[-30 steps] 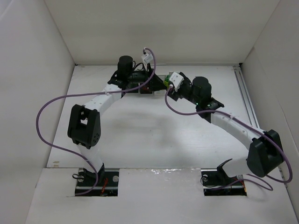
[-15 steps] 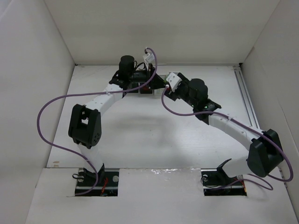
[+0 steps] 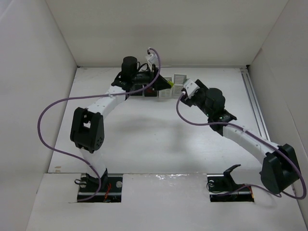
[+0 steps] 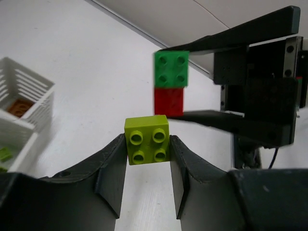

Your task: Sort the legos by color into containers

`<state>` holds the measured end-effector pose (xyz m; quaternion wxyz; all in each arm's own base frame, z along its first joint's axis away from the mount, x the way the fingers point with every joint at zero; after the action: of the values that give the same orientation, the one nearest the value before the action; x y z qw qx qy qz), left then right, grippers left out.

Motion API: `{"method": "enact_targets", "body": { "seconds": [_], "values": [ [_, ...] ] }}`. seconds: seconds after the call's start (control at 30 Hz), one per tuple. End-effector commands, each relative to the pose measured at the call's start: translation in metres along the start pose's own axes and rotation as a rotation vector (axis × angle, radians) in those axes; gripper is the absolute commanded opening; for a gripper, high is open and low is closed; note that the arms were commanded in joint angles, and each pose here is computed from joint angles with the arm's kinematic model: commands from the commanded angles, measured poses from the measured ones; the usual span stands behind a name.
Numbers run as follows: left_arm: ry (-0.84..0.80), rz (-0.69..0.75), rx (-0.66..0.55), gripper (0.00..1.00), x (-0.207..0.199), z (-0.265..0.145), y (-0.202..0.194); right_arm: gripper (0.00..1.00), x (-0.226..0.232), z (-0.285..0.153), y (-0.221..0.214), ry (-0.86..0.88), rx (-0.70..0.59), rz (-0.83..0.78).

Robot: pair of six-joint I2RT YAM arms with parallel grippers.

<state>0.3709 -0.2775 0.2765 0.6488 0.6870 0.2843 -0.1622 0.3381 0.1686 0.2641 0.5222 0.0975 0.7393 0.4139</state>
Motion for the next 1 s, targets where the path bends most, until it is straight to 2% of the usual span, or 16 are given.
{"method": "enact_targets", "body": {
  "seconds": [0.0, 0.13, 0.2, 0.43, 0.63, 0.83, 0.93, 0.97],
  "values": [
    [0.054, 0.099, -0.125, 0.2, -0.002, -0.028, 0.048, 0.0, -0.03, -0.014, -0.008, -0.099, 0.011, -0.006],
    [0.146, 0.133, -0.164, 0.2, 0.011, -0.03, 0.064, 0.0, -0.036, -0.021, -0.03, -0.112, 0.07, 0.001],
    [0.25, 0.096, -0.162, 0.2, 0.034, -0.024, 0.058, 0.0, -0.035, -0.022, -0.032, -0.105, 0.074, 0.032],
    [0.518, 0.135, -0.125, 0.25, 0.08, -0.006, 0.057, 0.0, -0.053, -0.019, -0.025, -0.033, 0.021, 0.185],
    [0.599, 0.149, -0.109, 0.27, 0.108, 0.003, 0.057, 0.0, -0.061, -0.014, -0.011, 0.001, -0.022, 0.214],
    [0.614, 0.145, -0.069, 0.27, 0.115, 0.015, 0.048, 0.0, -0.065, -0.01, -0.009, 0.006, -0.016, 0.216],
    [0.616, 0.121, -0.034, 0.33, 0.122, 0.021, 0.036, 0.0, -0.066, -0.007, -0.008, 0.006, -0.016, 0.216],
    [0.608, 0.133, -0.026, 0.39, 0.119, 0.025, 0.034, 0.0, -0.064, -0.005, -0.011, 0.013, -0.008, 0.219]
  ]
}}
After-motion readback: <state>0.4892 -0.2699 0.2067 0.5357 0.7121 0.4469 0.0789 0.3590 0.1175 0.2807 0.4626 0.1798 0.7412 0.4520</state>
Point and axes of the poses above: each gripper's point midway between its finger pads, its own z axis out along the fingers, its own x axis along the line the jaws close on, y = z × x, the point moved 6 cm from there along -z, back along the fingers, and after that the axes turned 9 degrees about -z, right-handed, at the moved point
